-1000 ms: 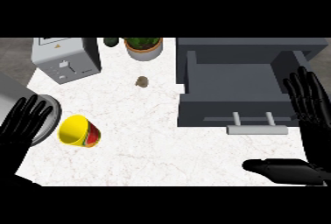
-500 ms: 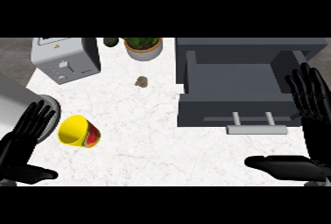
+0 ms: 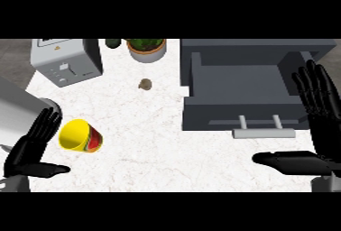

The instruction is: Pick up the cup, place it into the drawer and close the drawer

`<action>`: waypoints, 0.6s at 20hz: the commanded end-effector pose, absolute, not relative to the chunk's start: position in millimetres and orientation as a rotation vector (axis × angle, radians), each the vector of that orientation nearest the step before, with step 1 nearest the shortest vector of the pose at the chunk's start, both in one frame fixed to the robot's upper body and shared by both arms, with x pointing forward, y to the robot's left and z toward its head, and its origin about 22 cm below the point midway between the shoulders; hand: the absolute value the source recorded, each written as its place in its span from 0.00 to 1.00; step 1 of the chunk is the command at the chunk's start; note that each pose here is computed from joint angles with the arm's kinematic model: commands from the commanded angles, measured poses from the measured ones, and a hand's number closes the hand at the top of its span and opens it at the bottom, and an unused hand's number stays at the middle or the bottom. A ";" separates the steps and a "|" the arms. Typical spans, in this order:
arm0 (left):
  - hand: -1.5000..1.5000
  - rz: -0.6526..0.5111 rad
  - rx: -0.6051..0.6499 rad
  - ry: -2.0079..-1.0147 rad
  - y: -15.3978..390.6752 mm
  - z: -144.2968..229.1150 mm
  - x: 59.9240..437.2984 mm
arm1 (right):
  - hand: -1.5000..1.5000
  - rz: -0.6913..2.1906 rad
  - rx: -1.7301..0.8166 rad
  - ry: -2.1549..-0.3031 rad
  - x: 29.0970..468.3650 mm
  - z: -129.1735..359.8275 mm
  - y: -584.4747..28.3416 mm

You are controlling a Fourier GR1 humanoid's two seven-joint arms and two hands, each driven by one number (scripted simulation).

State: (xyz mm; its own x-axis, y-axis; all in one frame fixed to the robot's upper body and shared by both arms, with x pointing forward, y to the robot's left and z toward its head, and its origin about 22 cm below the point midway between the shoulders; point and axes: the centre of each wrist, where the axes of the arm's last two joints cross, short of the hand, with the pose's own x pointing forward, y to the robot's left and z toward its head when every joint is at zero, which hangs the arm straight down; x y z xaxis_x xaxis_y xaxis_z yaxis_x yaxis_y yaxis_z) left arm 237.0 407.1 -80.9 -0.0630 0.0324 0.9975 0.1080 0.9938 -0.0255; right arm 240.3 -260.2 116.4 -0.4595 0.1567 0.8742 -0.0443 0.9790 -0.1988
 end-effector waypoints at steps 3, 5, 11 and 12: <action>0.00 -0.023 -0.128 -1.672 413.2 -106.0 235.8 | 0.00 0.256 -0.050 -2.036 232.0 100.4 -252.3; 0.00 -0.018 -0.121 -1.676 407.4 -113.0 237.0 | 0.00 0.232 -0.063 -2.042 220.1 114.8 -251.1; 0.00 -0.019 -0.132 -1.702 412.7 -118.1 229.6 | 0.00 0.241 -0.051 -2.014 239.8 109.4 -258.4; 0.00 -0.011 -0.124 -1.686 414.6 -115.7 233.0 | 0.00 0.257 -0.039 -2.015 235.5 122.3 -264.2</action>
State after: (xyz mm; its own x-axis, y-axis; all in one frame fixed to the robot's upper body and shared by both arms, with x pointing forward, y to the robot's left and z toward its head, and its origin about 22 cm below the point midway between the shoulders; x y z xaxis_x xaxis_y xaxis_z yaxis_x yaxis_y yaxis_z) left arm 239.1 405.6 -113.2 -0.0442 -0.0027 0.9990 0.0462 0.9989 0.0047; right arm 235.9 -257.3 117.8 -0.4535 0.1453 0.8793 -0.0655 0.9785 -0.1955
